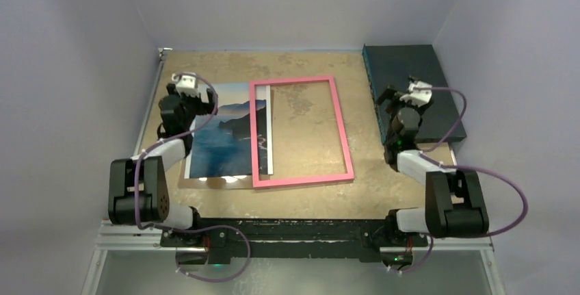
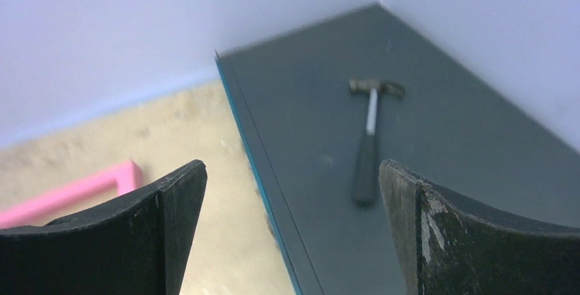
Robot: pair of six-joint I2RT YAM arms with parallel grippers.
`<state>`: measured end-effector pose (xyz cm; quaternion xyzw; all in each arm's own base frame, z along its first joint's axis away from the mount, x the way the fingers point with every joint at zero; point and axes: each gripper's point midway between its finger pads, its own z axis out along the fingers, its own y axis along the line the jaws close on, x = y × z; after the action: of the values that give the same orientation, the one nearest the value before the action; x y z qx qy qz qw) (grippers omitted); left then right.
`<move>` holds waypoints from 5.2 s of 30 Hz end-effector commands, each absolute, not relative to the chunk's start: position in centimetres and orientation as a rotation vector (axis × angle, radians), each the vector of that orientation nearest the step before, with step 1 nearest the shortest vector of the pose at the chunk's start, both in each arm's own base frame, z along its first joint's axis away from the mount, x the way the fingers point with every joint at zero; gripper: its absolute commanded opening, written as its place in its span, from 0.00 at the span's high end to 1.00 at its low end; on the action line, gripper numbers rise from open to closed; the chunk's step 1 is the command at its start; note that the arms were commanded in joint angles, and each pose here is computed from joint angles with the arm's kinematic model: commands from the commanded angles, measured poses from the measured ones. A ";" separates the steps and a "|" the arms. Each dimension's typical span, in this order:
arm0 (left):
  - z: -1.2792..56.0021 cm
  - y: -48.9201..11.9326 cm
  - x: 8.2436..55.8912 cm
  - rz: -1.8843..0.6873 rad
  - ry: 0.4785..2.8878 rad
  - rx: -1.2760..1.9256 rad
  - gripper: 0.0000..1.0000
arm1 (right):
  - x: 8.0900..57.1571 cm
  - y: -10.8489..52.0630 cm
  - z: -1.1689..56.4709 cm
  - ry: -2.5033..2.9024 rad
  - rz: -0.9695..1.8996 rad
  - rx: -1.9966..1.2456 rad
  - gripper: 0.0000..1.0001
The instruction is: Put the photo into the frame
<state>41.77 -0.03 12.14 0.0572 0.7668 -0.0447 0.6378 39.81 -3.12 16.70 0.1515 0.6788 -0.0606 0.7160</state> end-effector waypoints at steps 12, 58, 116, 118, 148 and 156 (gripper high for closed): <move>20.1 3.1 42.2 -0.155 2.097 -0.003 0.01 | 44.1 15.5 26.9 1.807 0.395 0.173 0.01; 17.2 4.8 36.5 -0.142 2.326 -0.005 0.07 | 34.1 45.0 6.4 2.296 0.306 -0.275 0.34; 17.9 -7.0 35.6 -0.584 2.284 0.045 0.00 | 31.8 40.4 43.2 1.823 1.327 0.139 1.00; 17.7 -7.5 35.6 -0.623 2.274 0.017 0.00 | 31.5 39.9 44.7 1.767 1.388 0.168 1.00; 13.8 -14.7 36.3 -0.854 2.217 -0.120 0.00 | 29.3 39.3 52.5 1.439 1.879 0.352 1.00; 14.4 -16.8 36.2 -0.940 2.182 -0.085 0.00 | 28.6 38.9 53.3 1.391 1.951 0.362 1.00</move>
<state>35.41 -15.41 12.66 -0.0442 0.8725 -0.3397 0.3485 31.04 41.16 45.57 0.1603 0.6332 0.6784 0.3362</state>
